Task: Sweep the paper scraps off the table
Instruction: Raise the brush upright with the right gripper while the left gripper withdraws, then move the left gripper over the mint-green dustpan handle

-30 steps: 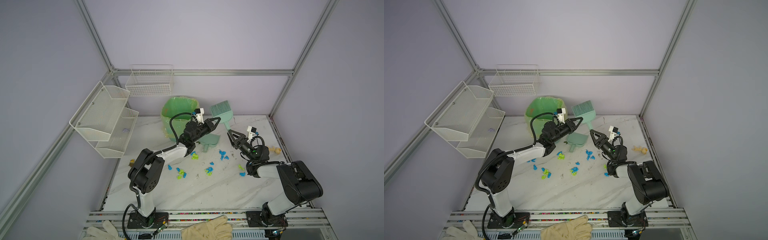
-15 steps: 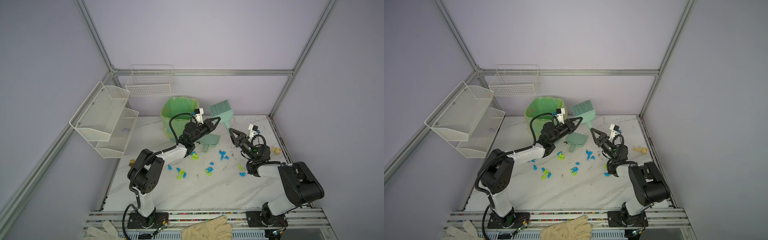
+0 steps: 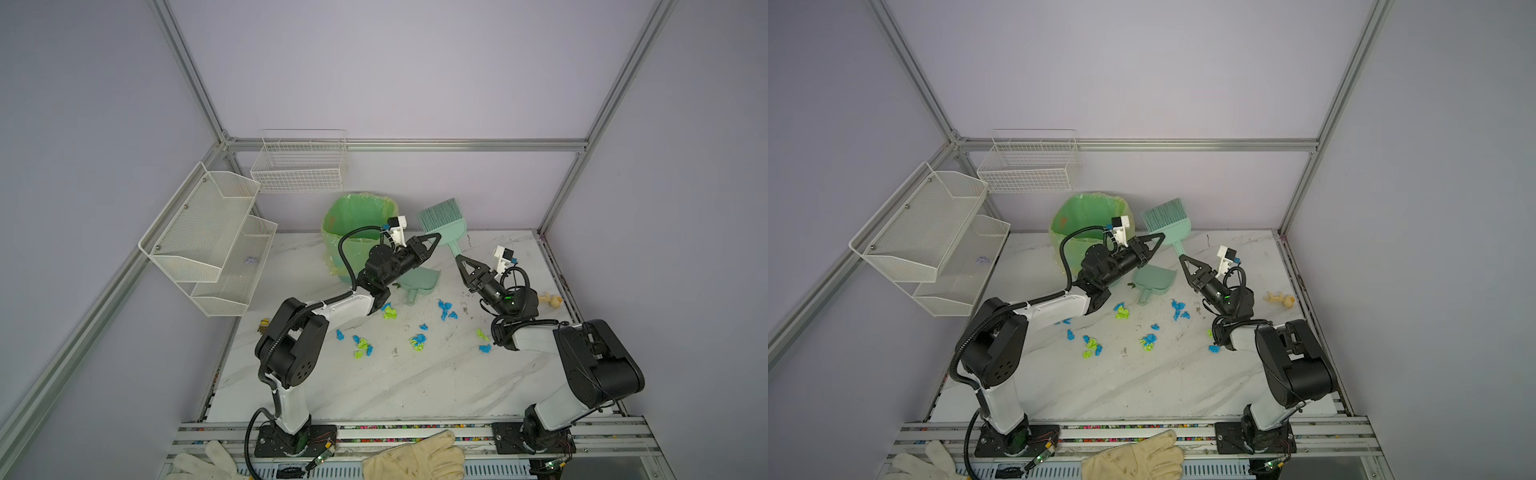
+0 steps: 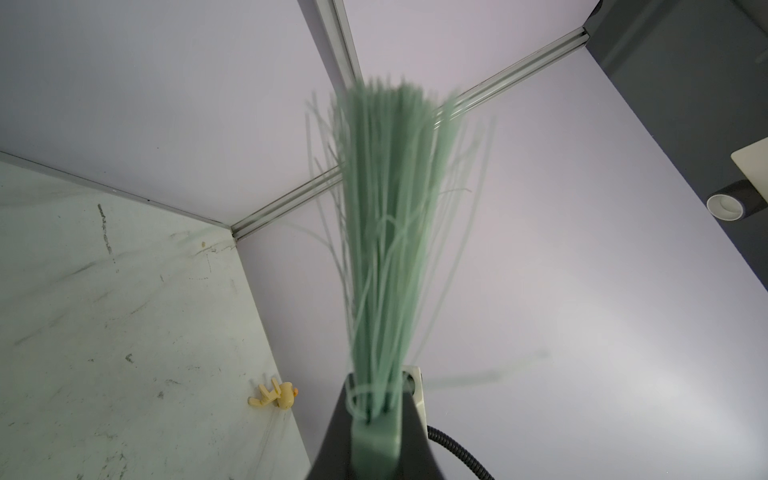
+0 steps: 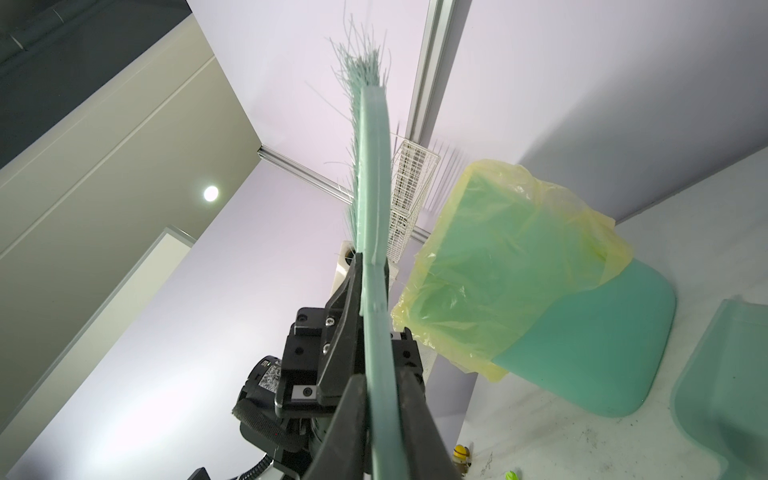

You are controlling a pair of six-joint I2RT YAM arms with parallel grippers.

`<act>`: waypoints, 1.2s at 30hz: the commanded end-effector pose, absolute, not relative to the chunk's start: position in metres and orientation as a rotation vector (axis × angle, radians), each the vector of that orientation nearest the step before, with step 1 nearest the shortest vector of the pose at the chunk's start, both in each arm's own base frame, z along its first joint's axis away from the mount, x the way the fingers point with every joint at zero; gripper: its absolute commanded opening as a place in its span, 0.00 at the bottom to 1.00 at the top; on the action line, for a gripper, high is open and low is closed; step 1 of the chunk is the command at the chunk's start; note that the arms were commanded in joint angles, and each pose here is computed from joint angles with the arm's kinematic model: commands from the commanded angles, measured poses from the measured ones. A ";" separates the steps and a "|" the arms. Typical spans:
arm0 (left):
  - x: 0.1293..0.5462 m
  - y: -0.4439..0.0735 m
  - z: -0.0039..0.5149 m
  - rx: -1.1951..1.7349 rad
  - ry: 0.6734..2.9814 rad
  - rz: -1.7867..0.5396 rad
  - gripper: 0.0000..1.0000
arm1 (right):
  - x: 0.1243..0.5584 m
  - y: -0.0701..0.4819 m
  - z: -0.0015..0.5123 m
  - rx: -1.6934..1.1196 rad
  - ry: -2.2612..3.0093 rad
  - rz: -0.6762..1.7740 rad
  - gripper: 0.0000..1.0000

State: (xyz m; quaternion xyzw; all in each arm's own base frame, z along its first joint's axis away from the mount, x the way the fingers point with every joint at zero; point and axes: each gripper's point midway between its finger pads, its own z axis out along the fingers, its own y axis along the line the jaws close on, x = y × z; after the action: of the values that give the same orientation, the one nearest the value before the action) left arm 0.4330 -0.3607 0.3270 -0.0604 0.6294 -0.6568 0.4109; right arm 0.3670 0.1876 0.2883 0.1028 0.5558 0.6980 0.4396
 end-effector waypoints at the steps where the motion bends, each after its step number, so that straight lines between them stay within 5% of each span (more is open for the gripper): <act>1: 0.429 -0.358 0.331 -0.130 1.552 -1.663 0.00 | 0.357 0.189 0.312 0.186 1.289 1.776 0.12; 6: 0.427 -0.356 0.323 -0.141 1.575 -1.653 0.03 | 0.355 0.189 0.308 0.186 1.312 1.760 0.00; 11: 0.418 -0.346 0.316 -0.142 1.611 -1.591 0.57 | 0.353 0.176 0.303 0.209 1.351 1.712 0.00; 22: 0.354 -0.316 0.296 0.036 1.893 -1.126 0.97 | 0.372 0.123 0.279 0.197 1.705 1.299 0.00; 27: 0.331 -0.283 0.265 0.040 2.066 -0.875 1.00 | 0.372 0.097 0.278 0.161 1.846 0.922 0.00; 36: 0.317 -0.272 0.218 0.159 2.242 -0.618 1.00 | 0.370 0.088 0.264 0.205 1.884 0.847 0.00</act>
State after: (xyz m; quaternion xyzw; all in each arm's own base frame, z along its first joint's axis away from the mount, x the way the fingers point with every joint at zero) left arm 0.3256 -0.2770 0.2445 0.0262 0.8589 -0.3013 0.4133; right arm 0.3718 0.0949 0.2747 0.0867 0.7640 0.3860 0.5097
